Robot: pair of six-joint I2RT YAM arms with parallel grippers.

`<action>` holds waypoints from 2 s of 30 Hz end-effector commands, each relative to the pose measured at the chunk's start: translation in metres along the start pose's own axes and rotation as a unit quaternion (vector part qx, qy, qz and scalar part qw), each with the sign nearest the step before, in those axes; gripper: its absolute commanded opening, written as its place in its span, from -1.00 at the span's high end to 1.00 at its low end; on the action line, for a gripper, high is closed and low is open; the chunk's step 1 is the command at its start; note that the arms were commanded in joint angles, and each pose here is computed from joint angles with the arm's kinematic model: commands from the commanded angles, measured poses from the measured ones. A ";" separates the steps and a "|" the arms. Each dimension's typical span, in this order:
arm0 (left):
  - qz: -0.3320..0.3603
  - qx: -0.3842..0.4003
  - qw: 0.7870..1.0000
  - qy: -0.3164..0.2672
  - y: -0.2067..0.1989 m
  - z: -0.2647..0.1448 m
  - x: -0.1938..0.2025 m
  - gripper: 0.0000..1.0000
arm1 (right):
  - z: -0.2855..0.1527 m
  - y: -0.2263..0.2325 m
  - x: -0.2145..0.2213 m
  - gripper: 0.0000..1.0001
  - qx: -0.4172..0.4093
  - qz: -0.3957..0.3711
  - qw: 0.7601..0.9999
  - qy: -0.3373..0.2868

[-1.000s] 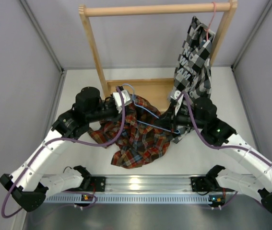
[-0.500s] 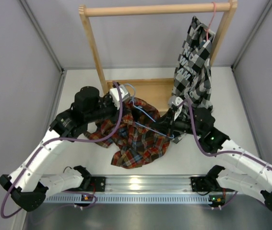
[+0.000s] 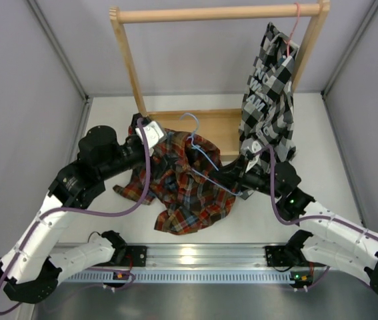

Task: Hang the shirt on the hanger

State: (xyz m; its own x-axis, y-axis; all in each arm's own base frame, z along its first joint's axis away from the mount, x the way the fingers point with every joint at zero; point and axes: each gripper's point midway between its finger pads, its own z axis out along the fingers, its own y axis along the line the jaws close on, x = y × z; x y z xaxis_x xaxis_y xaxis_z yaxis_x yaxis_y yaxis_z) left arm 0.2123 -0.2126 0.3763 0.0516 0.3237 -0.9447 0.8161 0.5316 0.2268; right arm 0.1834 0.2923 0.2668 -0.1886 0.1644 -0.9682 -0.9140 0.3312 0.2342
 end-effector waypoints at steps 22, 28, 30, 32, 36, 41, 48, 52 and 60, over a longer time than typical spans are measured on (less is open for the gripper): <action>0.139 0.217 0.964 -0.059 -0.002 0.024 -0.018 -0.96 | -0.019 0.035 -0.044 1.00 -0.067 -0.060 0.992 -0.088; 0.105 0.223 0.968 -0.047 -0.002 0.031 -0.014 -0.96 | -0.020 0.043 -0.041 1.00 -0.093 -0.070 0.990 -0.083; 0.096 0.227 0.968 -0.048 -0.003 0.031 -0.016 -0.96 | -0.021 0.042 -0.039 1.00 -0.091 -0.075 0.990 -0.079; 0.082 0.228 0.969 -0.046 -0.004 0.030 -0.017 -0.96 | -0.022 0.044 -0.042 1.00 -0.093 -0.078 0.989 -0.082; 0.071 0.229 0.970 -0.037 -0.007 0.029 -0.007 -0.94 | -0.025 0.048 -0.046 1.00 -0.099 -0.086 0.987 -0.088; 0.048 0.251 0.966 -0.032 -0.018 0.028 0.003 -0.53 | -0.027 0.059 -0.039 1.00 -0.135 -0.104 0.983 -0.067; -0.005 0.302 0.953 -0.021 -0.032 0.027 0.005 -0.29 | -0.030 0.058 -0.037 1.00 -0.130 -0.123 0.982 -0.059; -0.026 0.331 0.943 -0.019 -0.044 0.020 0.007 -0.03 | -0.031 0.055 -0.035 1.00 -0.122 -0.132 0.982 -0.052; -0.042 0.365 0.929 -0.034 -0.060 0.009 0.010 0.11 | -0.030 0.060 -0.037 1.00 -0.137 -0.138 0.980 -0.045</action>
State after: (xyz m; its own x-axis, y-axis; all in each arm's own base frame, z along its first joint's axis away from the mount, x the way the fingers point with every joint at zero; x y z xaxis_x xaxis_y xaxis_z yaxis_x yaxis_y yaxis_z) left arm 0.1864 -0.2482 0.3410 -0.0280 0.2991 -0.9538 0.9975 -0.0540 -0.0462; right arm 0.1350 0.2784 0.2722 -0.0212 0.1226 -0.9922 -0.9856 0.1637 0.0413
